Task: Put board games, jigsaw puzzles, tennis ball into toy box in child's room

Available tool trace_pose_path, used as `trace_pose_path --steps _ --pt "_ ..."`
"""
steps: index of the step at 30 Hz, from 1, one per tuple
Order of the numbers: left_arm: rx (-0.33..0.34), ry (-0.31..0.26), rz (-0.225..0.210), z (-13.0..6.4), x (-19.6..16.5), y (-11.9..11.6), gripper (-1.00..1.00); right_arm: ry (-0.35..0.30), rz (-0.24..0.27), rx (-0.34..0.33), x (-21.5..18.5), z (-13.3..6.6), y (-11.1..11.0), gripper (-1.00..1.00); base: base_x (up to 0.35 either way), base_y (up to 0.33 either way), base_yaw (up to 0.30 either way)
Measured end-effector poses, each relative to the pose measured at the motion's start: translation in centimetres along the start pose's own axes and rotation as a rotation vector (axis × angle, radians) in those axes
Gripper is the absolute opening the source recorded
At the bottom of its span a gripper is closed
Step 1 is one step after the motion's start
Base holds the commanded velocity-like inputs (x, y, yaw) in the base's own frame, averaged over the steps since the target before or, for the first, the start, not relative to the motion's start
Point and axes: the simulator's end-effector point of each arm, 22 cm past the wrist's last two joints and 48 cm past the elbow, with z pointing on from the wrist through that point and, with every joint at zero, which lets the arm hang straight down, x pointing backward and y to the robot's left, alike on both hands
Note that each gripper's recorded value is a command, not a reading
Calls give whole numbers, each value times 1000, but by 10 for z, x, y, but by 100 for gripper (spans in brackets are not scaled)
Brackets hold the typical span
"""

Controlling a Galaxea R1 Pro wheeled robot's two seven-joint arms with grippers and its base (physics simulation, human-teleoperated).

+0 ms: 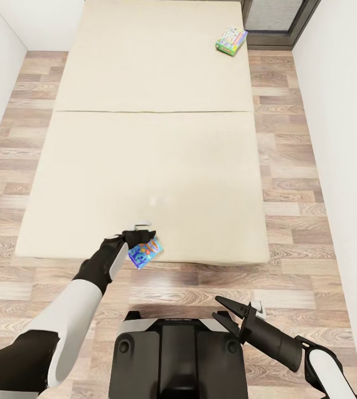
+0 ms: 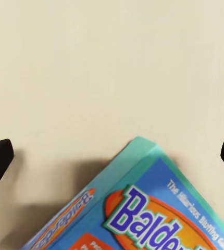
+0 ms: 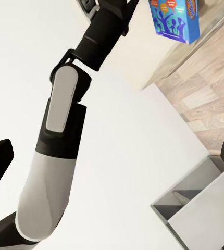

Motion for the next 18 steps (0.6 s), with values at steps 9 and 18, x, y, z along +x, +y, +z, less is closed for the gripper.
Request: trace_pose_path --steps 9,18 --pt "-10 -13 -37 -2 -5 9 100 1 0 0 0 0 0 100 0 0 0" --pt "-16 -15 -53 -3 -7 14 100 1 0 0 0 0 0 100 0 0 0"
